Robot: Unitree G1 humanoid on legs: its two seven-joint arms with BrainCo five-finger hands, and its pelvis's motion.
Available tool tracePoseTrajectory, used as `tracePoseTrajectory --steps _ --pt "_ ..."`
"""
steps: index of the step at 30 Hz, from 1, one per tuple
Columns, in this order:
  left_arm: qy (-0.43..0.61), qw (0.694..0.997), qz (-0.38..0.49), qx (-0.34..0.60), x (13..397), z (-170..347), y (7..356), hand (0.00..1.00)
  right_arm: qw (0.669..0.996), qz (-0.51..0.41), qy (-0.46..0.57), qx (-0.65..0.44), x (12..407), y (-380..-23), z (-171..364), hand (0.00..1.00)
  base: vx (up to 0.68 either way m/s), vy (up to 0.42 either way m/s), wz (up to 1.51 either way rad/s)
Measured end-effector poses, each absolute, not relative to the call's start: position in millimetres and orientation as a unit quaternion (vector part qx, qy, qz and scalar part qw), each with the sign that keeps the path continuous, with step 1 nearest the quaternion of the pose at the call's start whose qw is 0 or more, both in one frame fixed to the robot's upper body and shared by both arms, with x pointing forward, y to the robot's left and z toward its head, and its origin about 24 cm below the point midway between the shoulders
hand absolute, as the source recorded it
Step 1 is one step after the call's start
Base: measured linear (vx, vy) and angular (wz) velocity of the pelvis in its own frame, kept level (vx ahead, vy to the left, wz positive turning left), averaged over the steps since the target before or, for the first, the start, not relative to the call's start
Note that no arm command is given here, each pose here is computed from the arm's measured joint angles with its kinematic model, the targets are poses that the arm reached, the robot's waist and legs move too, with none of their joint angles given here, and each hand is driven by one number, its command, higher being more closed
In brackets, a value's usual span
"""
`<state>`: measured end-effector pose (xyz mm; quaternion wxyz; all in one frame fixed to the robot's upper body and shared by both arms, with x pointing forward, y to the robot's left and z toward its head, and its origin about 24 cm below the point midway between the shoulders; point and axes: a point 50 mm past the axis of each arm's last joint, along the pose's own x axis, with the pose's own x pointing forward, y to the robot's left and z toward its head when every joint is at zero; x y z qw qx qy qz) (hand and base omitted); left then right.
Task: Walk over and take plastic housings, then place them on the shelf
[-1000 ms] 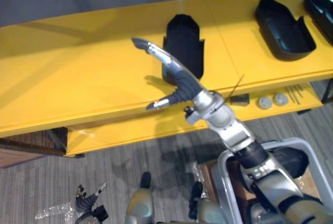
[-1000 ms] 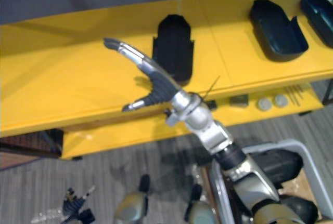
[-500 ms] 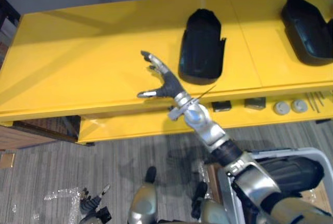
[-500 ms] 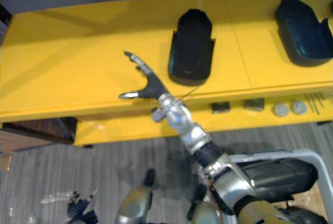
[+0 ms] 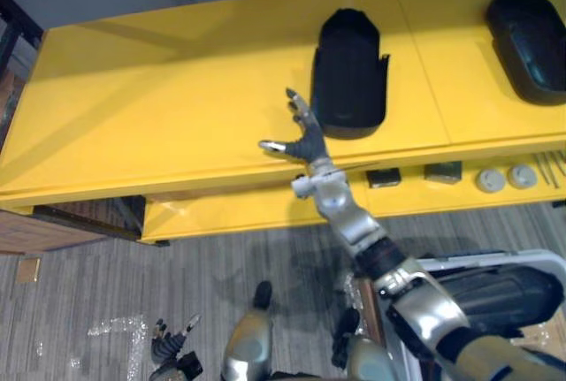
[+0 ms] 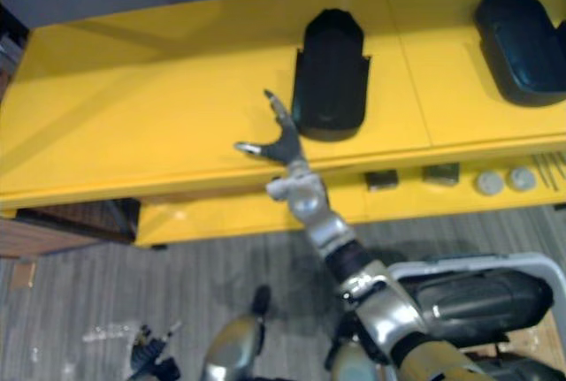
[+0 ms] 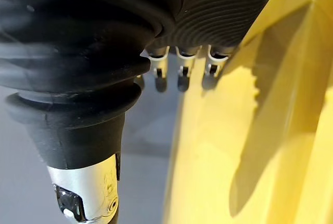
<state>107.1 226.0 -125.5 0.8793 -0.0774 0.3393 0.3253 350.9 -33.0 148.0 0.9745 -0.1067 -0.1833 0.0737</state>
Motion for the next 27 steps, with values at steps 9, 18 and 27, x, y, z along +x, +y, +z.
tracePoseTrajectory --steps 9,18,27 --pt "0.338 0.879 0.327 -0.079 107.0 -125.5 226.1 0.00 0.976 0.073 -0.180 -0.099 351.8 -34.8 148.4 0.00 0.00 0.000 0.00" --pt "0.339 0.879 0.326 -0.079 107.2 -125.6 225.5 0.00 0.977 0.063 -0.178 -0.098 351.9 -35.8 147.8 0.00 0.00 0.000 0.00" --pt "0.342 0.882 0.313 -0.077 108.5 -126.4 220.0 0.00 0.979 0.052 -0.171 -0.096 351.7 -34.1 146.6 0.00 0.00 0.000 -0.02"
